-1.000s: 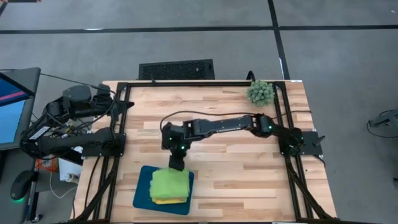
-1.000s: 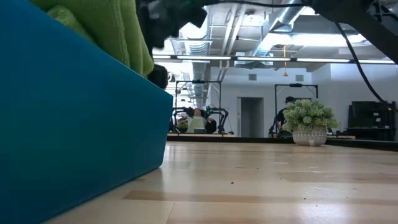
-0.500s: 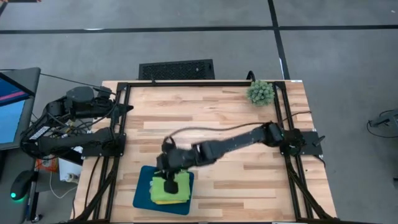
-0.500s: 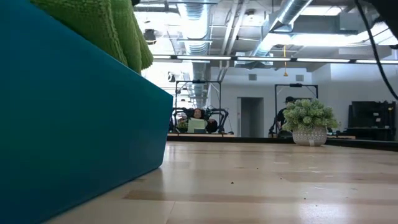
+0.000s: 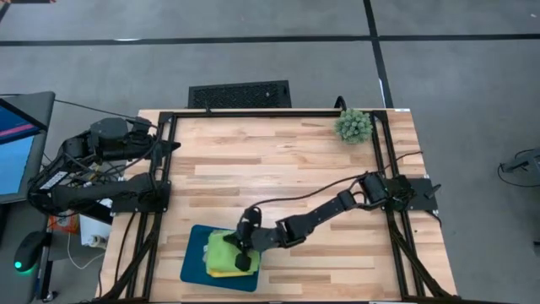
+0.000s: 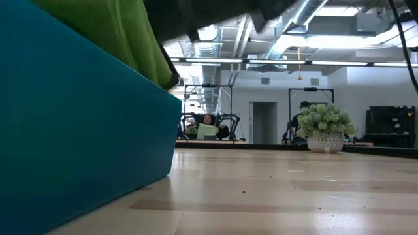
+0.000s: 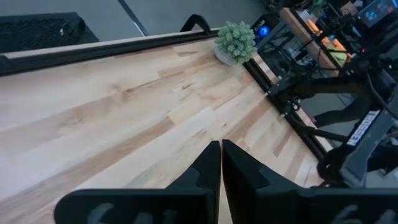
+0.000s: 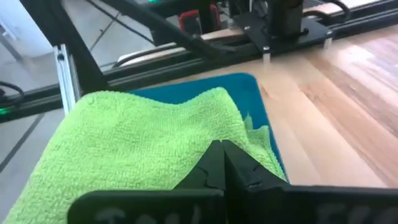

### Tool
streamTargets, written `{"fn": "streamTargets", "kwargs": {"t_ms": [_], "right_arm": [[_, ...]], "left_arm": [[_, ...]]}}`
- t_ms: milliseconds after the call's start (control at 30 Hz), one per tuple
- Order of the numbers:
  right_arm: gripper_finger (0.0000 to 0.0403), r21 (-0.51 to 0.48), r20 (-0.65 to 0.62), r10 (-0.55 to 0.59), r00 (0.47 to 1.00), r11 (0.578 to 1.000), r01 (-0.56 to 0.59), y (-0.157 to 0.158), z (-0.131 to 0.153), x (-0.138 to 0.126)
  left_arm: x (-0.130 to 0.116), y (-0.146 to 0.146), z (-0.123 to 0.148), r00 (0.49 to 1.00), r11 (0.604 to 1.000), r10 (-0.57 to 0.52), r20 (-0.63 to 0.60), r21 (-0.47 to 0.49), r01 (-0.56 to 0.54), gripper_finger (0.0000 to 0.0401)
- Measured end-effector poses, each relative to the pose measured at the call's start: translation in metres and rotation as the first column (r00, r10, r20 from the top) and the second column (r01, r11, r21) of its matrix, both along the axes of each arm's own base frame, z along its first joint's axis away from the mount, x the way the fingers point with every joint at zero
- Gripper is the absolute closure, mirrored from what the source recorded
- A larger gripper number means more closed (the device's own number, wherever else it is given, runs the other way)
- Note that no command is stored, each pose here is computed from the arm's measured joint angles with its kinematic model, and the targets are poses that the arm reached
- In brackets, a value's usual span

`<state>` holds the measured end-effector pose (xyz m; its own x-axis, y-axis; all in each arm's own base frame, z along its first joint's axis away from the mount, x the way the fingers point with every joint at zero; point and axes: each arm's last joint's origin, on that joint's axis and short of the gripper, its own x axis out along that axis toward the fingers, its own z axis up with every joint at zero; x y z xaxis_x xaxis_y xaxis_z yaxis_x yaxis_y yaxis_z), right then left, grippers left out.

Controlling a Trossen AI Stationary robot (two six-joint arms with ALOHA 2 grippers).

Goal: Fold microfiber towels
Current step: Stack the green microfiber towel on top of the other green microfiber towel into the blue bin

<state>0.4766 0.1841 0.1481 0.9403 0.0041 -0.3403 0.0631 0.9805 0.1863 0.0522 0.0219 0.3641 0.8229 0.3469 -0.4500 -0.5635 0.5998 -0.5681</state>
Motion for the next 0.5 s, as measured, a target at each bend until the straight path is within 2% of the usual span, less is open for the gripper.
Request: {"fn": "streamTargets", "kwargs": {"t_ms": [100,233,367,500], "right_arm": [[0.0392,0.0,0.007,-0.009,1.0,1.0,0.009,-0.003,-0.003,-0.001],[0.0382,-0.012,0.002,-0.018,1.0,1.0,0.018,-0.004,-0.028,0.008],[0.0382,0.042,0.003,0.023,1.0,0.999,-0.023,0.003,-0.036,0.023],[0.0389,0.022,0.004,0.0,1.0,1.0,0.0,0.003,-0.023,0.027]], "left_arm": [[0.0,0.0,0.0,1.0,0.999,0.015,0.012,-0.029,-0.015,0.0395],[0.0,-0.001,0.0,1.0,0.998,0.006,0.027,-0.065,-0.004,0.0395],[0.001,-0.001,0.0,0.999,0.996,0.003,0.04,-0.088,0.001,0.0395],[0.001,-0.001,0.001,0.999,0.994,-0.002,0.052,-0.109,0.008,0.0395]]}}
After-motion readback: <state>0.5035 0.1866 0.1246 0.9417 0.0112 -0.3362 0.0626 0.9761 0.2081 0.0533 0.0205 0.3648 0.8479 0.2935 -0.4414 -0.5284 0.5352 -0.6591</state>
